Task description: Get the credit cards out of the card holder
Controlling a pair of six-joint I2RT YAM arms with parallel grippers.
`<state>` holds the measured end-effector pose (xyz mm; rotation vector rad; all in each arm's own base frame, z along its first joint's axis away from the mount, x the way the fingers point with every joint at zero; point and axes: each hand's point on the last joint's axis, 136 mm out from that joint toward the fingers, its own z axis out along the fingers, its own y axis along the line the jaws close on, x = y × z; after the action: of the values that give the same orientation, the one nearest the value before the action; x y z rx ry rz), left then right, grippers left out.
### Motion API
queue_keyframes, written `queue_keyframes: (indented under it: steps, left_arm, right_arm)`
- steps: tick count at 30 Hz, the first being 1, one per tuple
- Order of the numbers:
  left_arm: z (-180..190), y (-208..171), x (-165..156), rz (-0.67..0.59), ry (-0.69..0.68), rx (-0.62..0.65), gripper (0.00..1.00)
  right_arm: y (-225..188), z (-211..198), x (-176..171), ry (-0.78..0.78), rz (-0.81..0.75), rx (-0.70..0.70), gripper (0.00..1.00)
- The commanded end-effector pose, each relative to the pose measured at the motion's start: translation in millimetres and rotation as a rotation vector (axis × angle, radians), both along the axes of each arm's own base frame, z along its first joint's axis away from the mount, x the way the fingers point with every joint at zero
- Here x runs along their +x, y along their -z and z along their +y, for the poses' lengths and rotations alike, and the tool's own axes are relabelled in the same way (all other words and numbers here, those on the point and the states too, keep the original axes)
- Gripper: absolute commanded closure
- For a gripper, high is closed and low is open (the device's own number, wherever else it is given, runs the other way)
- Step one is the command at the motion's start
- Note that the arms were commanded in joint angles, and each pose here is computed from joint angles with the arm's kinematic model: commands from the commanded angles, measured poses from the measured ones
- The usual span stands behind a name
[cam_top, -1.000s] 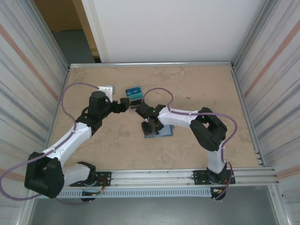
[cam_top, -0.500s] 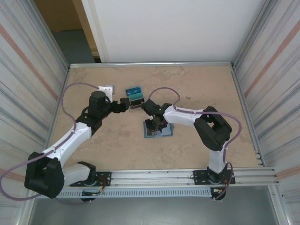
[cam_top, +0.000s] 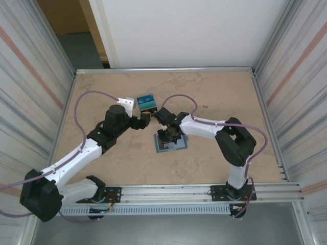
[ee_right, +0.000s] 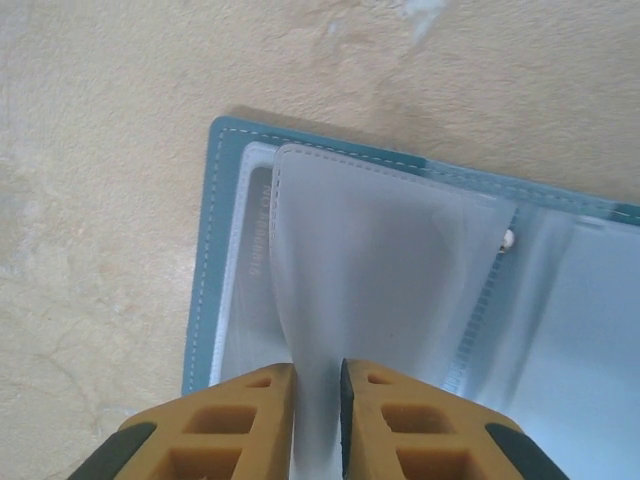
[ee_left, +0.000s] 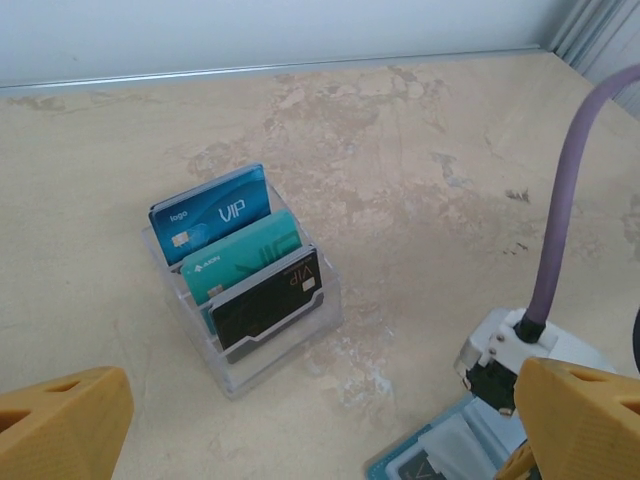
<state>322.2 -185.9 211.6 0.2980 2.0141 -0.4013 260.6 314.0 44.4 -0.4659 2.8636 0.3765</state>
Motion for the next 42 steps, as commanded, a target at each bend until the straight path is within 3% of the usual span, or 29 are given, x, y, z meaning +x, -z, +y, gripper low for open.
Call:
queue_keyframes:
  steps: [1,6,14,27,34,42]
  left_arm:
    - [2.2,-10.1,3.2,-0.033,-0.042,0.017,0.01]
    - [0.5,-5.5,2.1,-0.019,-0.056,0.013,0.01]
    - [-6.1,19.9,-4.8,0.055,-0.043,0.035,0.01]
    - [-42.7,79.3,-41.1,0.159,0.061,0.255,0.04]
    - [-46.4,120.9,-56.0,0.261,0.073,0.330,0.07]
    - [-41.7,147.8,-61.7,0.310,0.058,0.379,0.08]
  right_arm:
    - [-7.7,-22.8,-0.9,0.059,-0.017,-0.056,0.78]
    - [-9.1,-41.1,2.8,0.112,-0.034,-0.083,0.71]
    - [-9.8,-69.8,8.4,0.185,-0.044,-0.101,0.71]
    - [-8.4,-115.1,15.8,0.302,-0.039,-0.101,0.73]
    - [-32.4,-115.5,22.3,0.344,-0.058,0.044,0.73]
    - [-52.3,-79.5,22.9,0.304,-0.016,0.278,0.74]
